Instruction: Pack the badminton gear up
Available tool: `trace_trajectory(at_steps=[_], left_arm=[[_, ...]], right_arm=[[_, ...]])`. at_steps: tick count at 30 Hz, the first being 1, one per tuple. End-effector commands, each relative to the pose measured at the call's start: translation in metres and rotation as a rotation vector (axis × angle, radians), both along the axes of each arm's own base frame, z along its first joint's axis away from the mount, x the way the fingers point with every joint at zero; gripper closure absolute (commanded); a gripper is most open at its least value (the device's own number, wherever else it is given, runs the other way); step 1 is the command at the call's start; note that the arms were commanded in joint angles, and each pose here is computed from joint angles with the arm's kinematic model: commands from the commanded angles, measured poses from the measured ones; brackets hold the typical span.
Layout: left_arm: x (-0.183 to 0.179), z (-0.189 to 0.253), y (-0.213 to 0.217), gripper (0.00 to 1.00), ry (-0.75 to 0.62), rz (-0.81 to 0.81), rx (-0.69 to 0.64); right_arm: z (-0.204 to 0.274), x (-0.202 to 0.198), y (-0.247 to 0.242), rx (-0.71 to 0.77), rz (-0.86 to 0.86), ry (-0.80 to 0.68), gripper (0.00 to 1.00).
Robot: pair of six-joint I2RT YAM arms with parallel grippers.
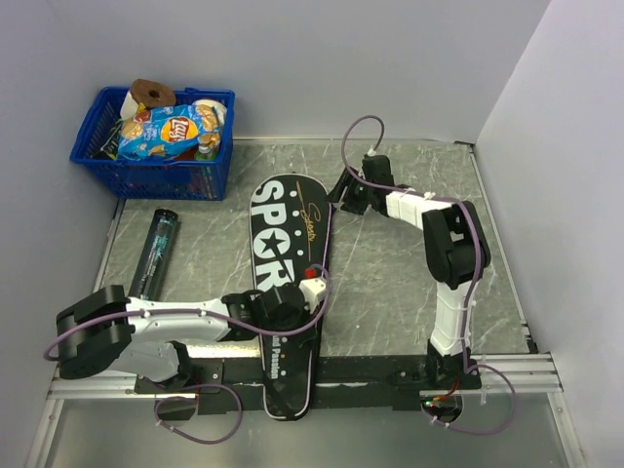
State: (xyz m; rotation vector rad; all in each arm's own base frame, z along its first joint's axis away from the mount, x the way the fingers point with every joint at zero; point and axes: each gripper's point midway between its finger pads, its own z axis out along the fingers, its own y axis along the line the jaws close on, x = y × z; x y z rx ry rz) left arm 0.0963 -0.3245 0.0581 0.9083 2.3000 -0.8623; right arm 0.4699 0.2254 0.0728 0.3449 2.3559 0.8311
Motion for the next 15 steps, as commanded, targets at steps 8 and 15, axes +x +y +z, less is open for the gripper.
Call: trace_trajectory(at_steps=[8,15], left_arm=[[-0.02,0.017,0.0,0.99,0.01,-0.031,-0.072],[-0.022,0.015,0.003,0.99,0.015,-0.021,-0.072]], right_arm=[[-0.005,0.039,0.016,-0.054,0.109,0.004,0.35],[-0.022,0.043,0.022,-0.062,0.146,0.038,0.4]])
